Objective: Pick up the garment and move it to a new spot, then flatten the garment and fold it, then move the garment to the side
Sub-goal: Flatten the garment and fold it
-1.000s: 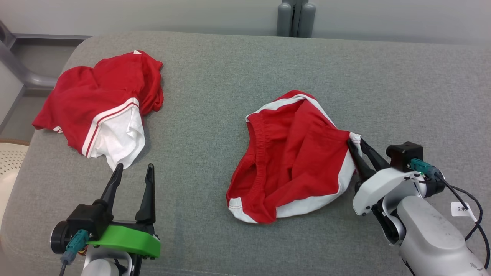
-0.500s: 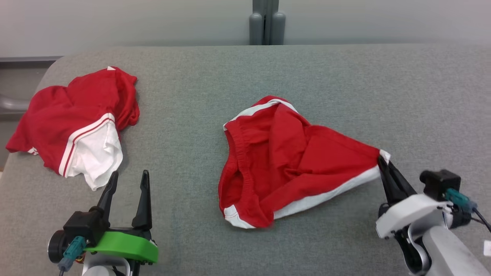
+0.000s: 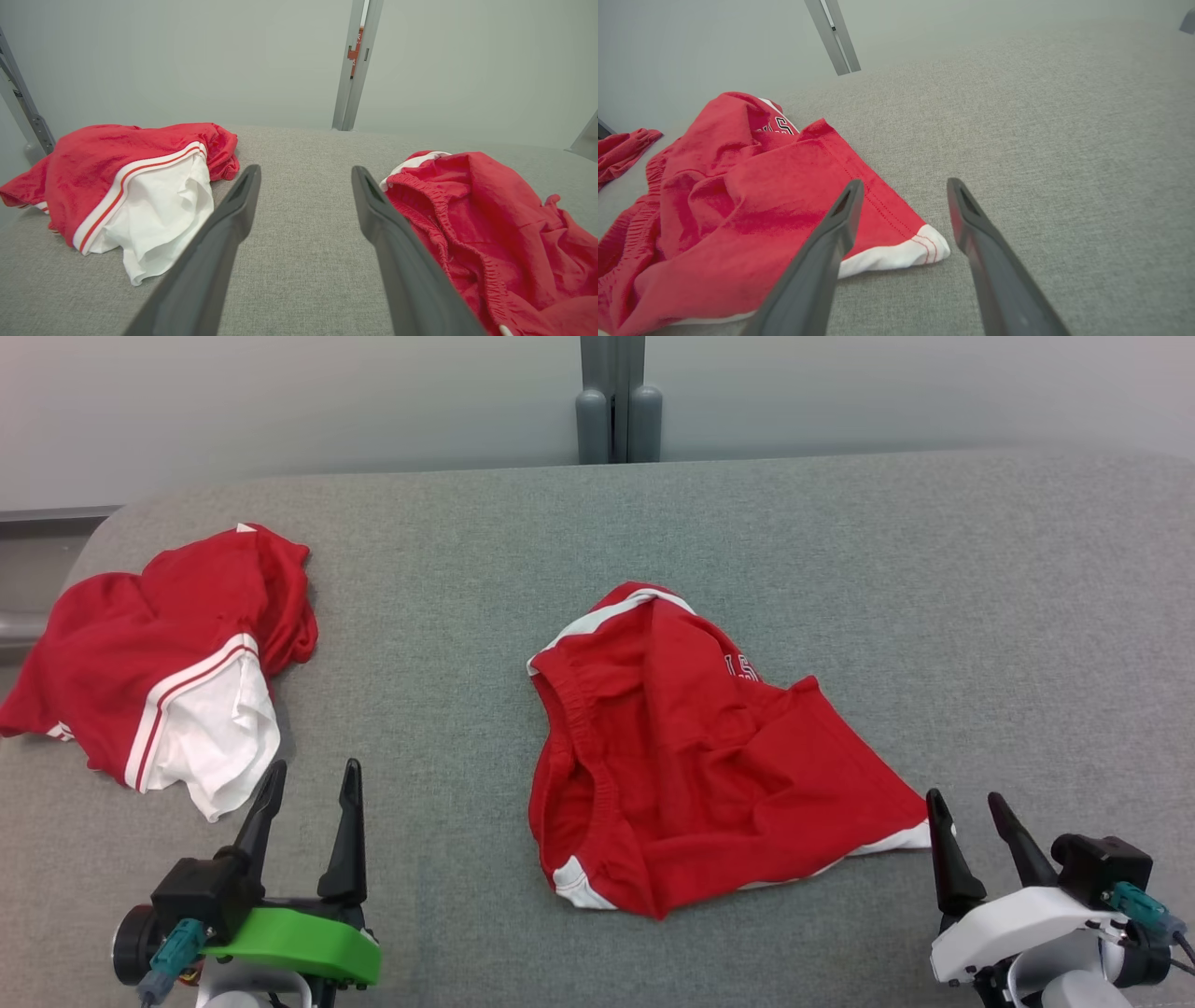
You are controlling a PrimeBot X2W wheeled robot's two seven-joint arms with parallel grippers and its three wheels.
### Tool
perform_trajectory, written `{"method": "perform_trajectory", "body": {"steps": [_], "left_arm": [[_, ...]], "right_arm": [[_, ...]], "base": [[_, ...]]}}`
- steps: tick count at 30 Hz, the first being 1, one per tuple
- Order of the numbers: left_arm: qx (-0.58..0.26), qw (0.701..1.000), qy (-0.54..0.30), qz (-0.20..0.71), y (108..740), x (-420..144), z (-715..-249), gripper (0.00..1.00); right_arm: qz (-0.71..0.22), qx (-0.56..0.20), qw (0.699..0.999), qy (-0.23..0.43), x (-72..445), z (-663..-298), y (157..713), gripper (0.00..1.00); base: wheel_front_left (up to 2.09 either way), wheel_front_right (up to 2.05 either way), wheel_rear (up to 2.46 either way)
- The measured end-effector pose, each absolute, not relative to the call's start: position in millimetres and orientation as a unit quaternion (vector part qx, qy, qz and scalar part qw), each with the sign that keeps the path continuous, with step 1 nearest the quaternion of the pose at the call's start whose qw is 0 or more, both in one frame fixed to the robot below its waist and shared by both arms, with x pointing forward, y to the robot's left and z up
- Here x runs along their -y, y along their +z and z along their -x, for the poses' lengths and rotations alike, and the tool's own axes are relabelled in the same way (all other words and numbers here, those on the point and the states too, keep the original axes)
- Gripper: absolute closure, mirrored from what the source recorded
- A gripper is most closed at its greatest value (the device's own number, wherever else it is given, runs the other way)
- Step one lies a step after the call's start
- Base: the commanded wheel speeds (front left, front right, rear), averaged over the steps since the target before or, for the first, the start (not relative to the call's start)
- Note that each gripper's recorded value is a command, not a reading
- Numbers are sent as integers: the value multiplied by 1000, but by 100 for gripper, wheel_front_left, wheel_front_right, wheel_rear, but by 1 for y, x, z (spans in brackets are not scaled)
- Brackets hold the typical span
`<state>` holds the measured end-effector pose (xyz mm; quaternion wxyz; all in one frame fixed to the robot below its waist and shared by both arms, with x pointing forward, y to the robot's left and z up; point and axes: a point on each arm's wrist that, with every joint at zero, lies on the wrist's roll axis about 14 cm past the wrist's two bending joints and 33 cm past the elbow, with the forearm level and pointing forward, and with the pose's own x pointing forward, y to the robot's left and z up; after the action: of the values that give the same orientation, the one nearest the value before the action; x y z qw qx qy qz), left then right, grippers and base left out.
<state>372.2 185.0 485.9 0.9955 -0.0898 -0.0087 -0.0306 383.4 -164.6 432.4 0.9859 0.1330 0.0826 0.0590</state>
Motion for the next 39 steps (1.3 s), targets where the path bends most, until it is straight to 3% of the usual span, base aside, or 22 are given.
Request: {"method": "perform_trajectory", "body": {"steps": [16, 39], "left_arm": [[28, 996, -42, 72, 500, -185, -372, 0], [32, 998, -11, 50, 502, -209, -351, 0]], "right_arm": [[-46, 43, 993, 99, 168, -384, 514, 0], [-51, 69, 991, 99, 160, -349, 528, 0]], "base": [[0, 0, 0], [0, 0, 0]]}}
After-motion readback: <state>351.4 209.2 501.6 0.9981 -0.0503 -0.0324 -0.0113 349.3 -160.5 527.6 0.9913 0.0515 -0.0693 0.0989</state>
